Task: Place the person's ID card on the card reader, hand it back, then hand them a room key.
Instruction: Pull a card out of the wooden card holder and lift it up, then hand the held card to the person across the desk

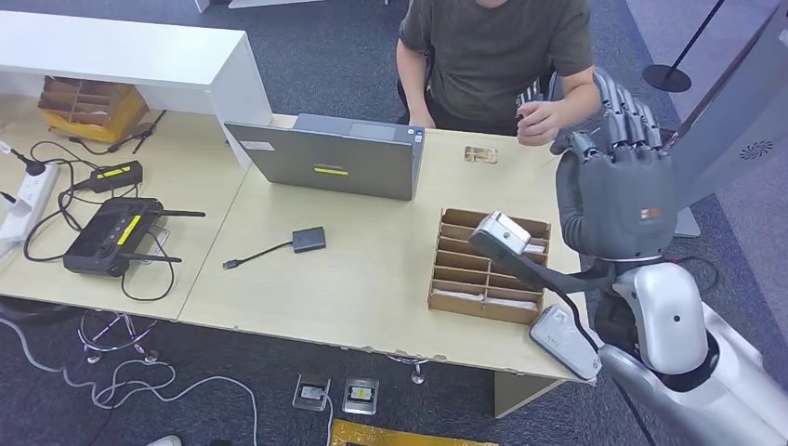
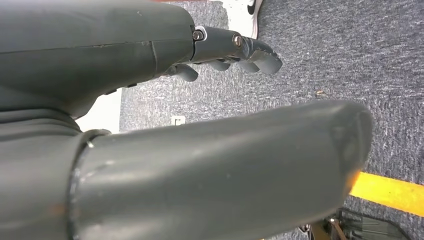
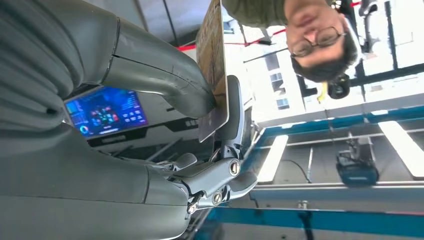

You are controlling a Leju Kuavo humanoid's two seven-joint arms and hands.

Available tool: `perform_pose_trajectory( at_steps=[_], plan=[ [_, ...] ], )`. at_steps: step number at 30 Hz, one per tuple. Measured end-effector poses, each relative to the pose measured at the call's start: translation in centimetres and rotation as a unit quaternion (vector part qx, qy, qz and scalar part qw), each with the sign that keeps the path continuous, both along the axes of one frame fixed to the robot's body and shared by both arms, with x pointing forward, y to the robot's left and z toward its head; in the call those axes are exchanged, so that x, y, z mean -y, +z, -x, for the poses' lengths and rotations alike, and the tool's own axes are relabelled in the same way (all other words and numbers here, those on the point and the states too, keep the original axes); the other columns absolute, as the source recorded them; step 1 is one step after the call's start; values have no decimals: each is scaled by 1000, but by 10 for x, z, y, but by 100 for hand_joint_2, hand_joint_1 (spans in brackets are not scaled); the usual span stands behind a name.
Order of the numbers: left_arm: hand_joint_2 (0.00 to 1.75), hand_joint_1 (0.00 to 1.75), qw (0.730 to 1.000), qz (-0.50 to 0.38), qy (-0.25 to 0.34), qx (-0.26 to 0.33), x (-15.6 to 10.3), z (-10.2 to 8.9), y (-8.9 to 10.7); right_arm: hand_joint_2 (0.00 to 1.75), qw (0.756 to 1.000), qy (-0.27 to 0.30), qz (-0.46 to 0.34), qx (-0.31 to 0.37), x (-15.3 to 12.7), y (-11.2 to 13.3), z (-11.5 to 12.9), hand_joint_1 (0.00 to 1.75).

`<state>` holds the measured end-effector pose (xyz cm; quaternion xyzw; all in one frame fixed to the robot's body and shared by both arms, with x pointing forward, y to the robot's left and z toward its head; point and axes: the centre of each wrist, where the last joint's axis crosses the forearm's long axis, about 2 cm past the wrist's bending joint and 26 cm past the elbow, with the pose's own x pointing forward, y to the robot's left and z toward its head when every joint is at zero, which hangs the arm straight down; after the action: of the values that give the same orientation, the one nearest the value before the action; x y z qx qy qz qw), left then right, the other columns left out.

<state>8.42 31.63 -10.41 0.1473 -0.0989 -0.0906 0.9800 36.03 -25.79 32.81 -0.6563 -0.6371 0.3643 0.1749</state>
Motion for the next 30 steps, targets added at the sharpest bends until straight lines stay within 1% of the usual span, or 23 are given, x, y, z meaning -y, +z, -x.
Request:
perform_pose_trajectory(
  at_steps=[3, 8, 18, 22, 23, 26, 27, 30],
  plan=[
    [0, 0, 1000, 1, 3, 1, 1, -1, 0, 175, 1000, 16, -3, 7, -6, 5, -3, 175],
    [0, 0, 1000, 3, 1, 1, 3, -1, 0, 175, 1000, 20, 0, -9, -16, 2, -12, 175],
    [0, 0, 1000, 7, -10, 3, 5, -5, 1, 175, 997, -18, 35, -67, -30, -9, -44, 175],
    [0, 0, 1000, 9, -10, 2, 6, -6, 1, 175, 994, -32, 48, -94, -37, -18, -56, 175],
    [0, 0, 1000, 9, -9, 2, 6, -6, 1, 175, 993, -35, 51, -99, -38, -21, -59, 168],
    [0, 0, 1000, 9, -8, 1, 6, -6, 1, 175, 992, -40, 57, -109, -42, -29, -67, 53],
    [0, 0, 1000, 9, -7, 1, 7, -6, 1, 175, 991, -42, 58, -111, -43, -31, -69, 17],
    [0, 0, 1000, 10, -5, 0, 7, -5, 1, 175, 989, -49, 65, -120, -45, -38, -75, 2]
  ],
)
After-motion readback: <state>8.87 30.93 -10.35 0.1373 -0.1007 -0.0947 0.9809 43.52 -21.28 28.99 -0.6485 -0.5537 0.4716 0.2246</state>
